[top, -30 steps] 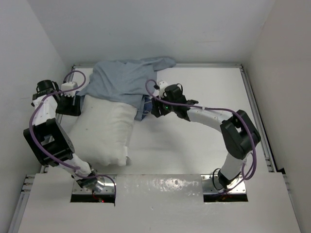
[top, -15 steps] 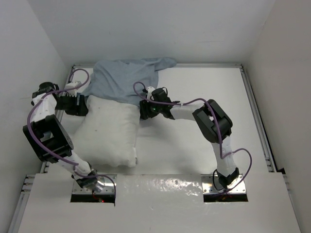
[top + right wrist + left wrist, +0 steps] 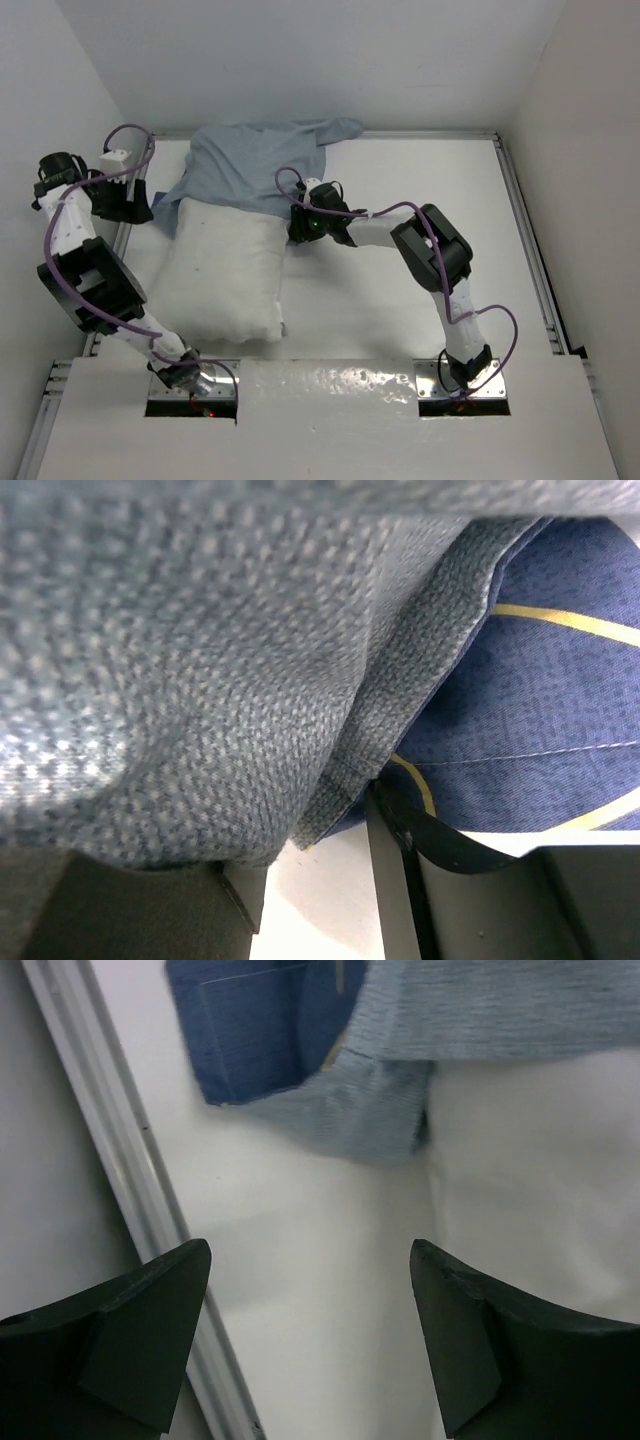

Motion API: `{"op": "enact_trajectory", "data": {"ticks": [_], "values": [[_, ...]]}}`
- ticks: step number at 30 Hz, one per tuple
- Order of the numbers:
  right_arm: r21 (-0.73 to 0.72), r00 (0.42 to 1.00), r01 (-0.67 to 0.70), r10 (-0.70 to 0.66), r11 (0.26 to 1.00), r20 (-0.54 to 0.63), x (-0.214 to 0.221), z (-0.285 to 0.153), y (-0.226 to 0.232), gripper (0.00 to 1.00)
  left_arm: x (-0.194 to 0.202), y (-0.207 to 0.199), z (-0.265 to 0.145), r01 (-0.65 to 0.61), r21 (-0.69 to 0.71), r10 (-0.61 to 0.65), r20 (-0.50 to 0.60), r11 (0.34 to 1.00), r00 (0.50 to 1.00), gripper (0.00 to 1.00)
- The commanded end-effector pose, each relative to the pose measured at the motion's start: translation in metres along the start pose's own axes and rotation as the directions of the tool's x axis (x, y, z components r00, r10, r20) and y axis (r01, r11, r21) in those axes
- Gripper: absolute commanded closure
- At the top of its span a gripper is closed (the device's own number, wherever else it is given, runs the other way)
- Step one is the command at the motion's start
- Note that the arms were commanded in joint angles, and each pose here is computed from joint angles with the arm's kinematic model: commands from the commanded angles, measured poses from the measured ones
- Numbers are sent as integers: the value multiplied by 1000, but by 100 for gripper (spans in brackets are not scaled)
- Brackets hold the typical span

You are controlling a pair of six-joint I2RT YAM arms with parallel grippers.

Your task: Put the pillow into the pillowcase

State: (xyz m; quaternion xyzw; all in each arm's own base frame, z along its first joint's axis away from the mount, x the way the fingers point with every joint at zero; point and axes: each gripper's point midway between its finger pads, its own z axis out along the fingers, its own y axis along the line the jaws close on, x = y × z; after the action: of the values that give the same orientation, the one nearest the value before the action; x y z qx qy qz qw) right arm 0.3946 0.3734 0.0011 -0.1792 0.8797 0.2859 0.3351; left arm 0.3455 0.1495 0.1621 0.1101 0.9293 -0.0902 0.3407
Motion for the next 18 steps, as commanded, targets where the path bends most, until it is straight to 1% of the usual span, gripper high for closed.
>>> {"op": "enact_trajectory", "data": {"ticks": [1,2,3,4,5,6,7,9,10,12,14,15,16,17,18], "values": [[11,999,-24,24,1000,46,-12,8,-3,59,-2,30,19,-51,-96,51,-9,994,999,20],[2,998,-27,27,1000,52,-13,11,-2,60,2,24,33,-84,-71,81,-32,994,996,19],[-13,998,-35,36,999,56,-14,12,1,66,-2,27,41,-125,-93,123,-31,988,992,17],[-27,997,-37,39,999,64,-17,13,4,70,2,18,54,-162,-75,159,-43,984,986,16],[-37,997,-39,41,999,68,-18,14,5,74,-1,17,59,-189,-82,188,-29,978,982,14],[-47,996,-45,48,998,69,-18,15,7,80,-4,15,65,-208,-79,208,-6,975,978,10],[-64,996,-40,45,997,76,-20,15,11,84,-9,15,74,-241,-94,245,32,966,969,7],[-80,996,-38,45,996,82,-23,12,14,93,-15,14,82,-271,-94,278,73,958,958,3],[-91,996,-35,43,995,83,-23,11,17,100,-16,14,91,-294,-81,301,98,952,948,2],[-114,994,-18,30,993,110,-31,2,23,100,-15,7,106,-334,-36,336,108,942,936,2],[-149,993,-1,19,989,121,-32,-6,30,100,-2,-2,121,-373,32,369,83,927,926,3],[-163,992,13,8,987,127,-34,-11,34,100,1,-6,126,-378,52,373,85,924,924,7],[-183,990,29,-3,983,140,-38,-19,40,100,6,-7,131,-376,61,370,86,925,925,13],[-213,990,41,-11,976,140,-39,-24,47,100,9,-7,133,-369,60,364,83,928,928,25],[-230,990,50,-18,972,141,-39,-28,52,100,13,-8,134,-361,68,356,77,930,931,52]]}}
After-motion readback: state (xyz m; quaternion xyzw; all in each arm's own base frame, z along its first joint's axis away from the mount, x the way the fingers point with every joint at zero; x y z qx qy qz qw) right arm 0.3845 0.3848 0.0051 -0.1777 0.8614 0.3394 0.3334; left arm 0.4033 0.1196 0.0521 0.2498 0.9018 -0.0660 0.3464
